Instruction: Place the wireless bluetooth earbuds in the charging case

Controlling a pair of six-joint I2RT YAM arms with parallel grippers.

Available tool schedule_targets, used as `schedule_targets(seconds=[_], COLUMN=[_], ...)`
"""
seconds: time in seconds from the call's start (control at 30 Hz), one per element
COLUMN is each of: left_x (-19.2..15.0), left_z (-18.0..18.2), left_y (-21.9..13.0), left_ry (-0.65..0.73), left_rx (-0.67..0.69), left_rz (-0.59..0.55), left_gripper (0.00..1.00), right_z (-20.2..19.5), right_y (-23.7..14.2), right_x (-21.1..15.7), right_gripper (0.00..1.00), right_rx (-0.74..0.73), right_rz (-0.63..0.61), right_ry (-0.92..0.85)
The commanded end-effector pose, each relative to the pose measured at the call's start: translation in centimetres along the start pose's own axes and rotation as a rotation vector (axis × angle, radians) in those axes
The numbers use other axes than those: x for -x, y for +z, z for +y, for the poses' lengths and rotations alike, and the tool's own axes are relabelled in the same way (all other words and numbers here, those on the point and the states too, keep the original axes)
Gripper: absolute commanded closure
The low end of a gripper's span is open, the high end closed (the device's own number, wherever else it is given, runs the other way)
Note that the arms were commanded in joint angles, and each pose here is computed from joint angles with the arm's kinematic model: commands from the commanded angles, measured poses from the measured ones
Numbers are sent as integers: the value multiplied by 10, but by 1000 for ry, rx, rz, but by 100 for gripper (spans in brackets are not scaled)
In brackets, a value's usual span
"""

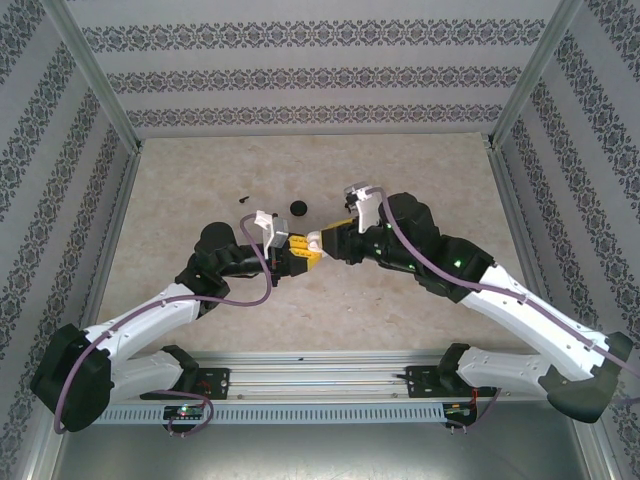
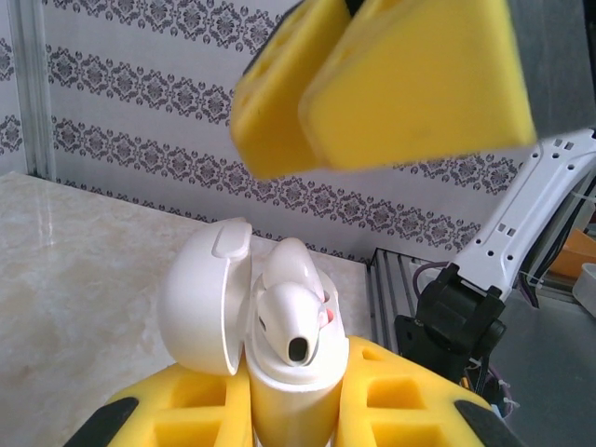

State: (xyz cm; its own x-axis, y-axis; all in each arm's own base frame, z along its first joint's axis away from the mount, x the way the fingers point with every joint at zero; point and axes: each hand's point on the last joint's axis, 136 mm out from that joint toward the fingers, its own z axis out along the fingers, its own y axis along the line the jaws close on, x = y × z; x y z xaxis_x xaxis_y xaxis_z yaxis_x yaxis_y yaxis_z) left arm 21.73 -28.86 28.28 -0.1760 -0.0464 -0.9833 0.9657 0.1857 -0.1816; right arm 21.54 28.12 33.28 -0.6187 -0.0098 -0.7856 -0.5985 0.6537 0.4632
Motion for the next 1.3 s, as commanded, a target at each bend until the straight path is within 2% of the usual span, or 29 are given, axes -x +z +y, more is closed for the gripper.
schedule_targets(seconds=[0.0, 0.2, 0.37, 0.57, 0.73, 0.9, 1.07, 1.13, 1.27], left_x=[26, 27, 28, 30, 29, 29, 29, 26, 1], left_z=[-17, -23, -27, -24, -11, 2, 19, 34, 86], left_y=[-1, -2, -1, 0, 3, 4, 2, -2, -27], left_ry=[100, 114, 122, 106, 34, -71, -172, -229, -386], left_rx=[-60, -91, -117, -101, -44, -17, 30, 85, 294], left_rz=[-53, -36, -24, -11, 3, -25, -46, -50, -20], left_gripper=[87, 87, 88, 88, 87, 87, 87, 87, 89], right_z=[-7, -29, -26, -6, 10, 2, -19, -31, -67], right_y=[-17, -9, 12, 26, 17, 2, -11, -17, -24], right_x=[15, 14, 4, -9, -17, -30, -29, -26, -30], right_gripper=[66, 64, 85, 93, 95, 94, 90, 84, 82], right_rx=[-65, -104, 5, 154, 240, 183, 66, -3, -159], right_rz=[-54, -4, 112, 198, 206, 201, 131, 90, 52], right_ry=[35, 159, 252, 303, 291, 255, 230, 226, 266])
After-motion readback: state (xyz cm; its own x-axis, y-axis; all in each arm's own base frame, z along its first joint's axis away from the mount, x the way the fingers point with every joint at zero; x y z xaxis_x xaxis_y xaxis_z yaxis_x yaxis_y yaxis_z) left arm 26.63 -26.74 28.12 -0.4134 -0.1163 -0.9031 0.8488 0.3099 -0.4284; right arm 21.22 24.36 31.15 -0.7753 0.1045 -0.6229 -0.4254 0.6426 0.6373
